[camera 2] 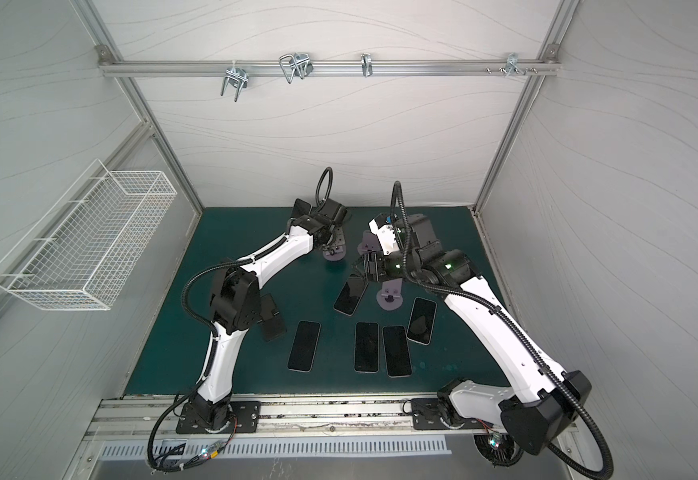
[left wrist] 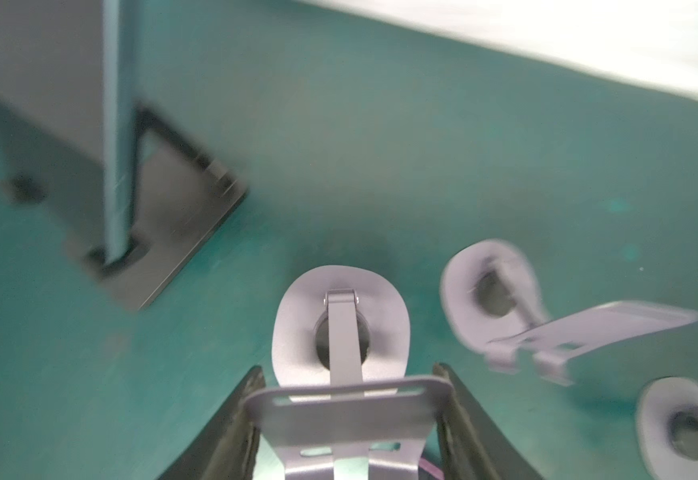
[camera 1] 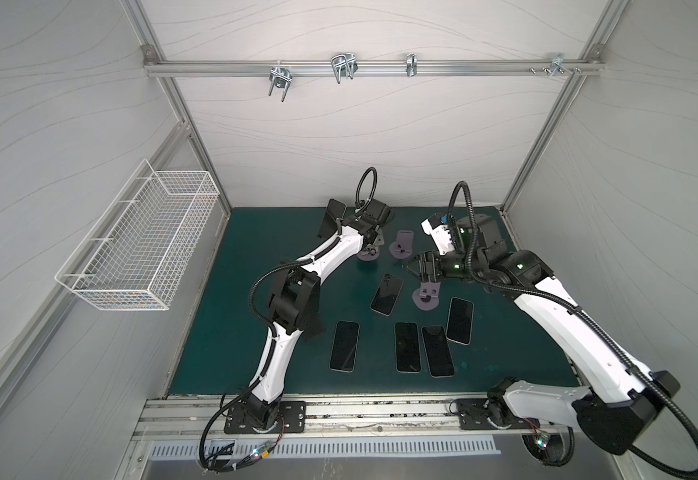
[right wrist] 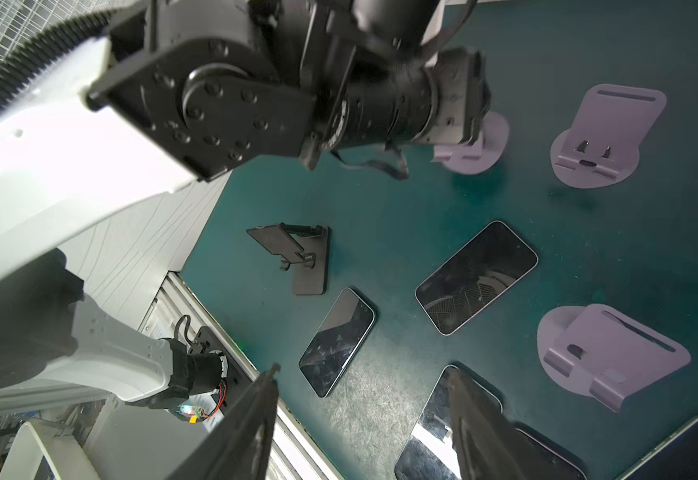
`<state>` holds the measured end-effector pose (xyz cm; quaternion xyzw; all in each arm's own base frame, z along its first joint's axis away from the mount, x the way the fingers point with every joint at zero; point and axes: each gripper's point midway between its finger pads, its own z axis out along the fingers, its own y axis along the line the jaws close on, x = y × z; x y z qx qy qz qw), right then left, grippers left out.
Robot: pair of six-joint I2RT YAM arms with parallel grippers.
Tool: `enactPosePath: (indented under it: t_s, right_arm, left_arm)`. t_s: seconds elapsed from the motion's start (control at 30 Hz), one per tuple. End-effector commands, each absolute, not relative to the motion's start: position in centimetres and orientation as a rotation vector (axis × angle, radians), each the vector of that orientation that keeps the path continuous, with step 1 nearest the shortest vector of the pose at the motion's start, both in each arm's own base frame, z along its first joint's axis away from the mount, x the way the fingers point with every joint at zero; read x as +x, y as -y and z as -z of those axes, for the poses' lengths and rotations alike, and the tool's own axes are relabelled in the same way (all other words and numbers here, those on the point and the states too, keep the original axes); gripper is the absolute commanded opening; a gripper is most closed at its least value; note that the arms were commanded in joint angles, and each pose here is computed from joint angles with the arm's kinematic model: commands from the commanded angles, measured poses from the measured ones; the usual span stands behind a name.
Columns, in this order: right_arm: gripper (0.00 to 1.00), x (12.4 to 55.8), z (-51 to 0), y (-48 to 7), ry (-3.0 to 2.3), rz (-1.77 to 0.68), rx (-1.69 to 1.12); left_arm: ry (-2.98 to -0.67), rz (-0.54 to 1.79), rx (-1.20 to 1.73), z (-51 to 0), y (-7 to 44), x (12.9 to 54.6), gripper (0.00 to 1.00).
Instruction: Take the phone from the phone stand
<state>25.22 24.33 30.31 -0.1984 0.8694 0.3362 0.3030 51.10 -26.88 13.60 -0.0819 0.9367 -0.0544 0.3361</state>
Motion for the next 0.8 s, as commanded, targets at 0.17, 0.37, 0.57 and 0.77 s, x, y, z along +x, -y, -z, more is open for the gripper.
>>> enactPosePath:
  t_s: [0.17, 0.37, 0.57, 0.77]
  right_arm:
    - [0.66, 25.6, -30.0, -24.3, -2.290, -0.892, -0.524]
    - [0.64, 29.5, -27.3, -22.9, -2.309, -0.812, -0.313]
    - [0.64, 34.2, -25.8, -21.4, -2.317, -0.697, -0.194]
    - [0.64, 36.5, -24.9, -22.7, -2.341, -0.723, -0.199]
  left_arm:
    - [-2.377, 0.166, -0.106, -14.4, 29.2, 55.0, 0.60]
    - [-2.403, 0.095, -0.093, -12.9, 28.9, 55.4, 0.60]
    - [-2.428, 0.085, -0.090, -11.7, 28.7, 55.3, 0.60]
    - [-2.440, 0.108, -0.091, -11.0, 29.1, 55.6, 0.60]
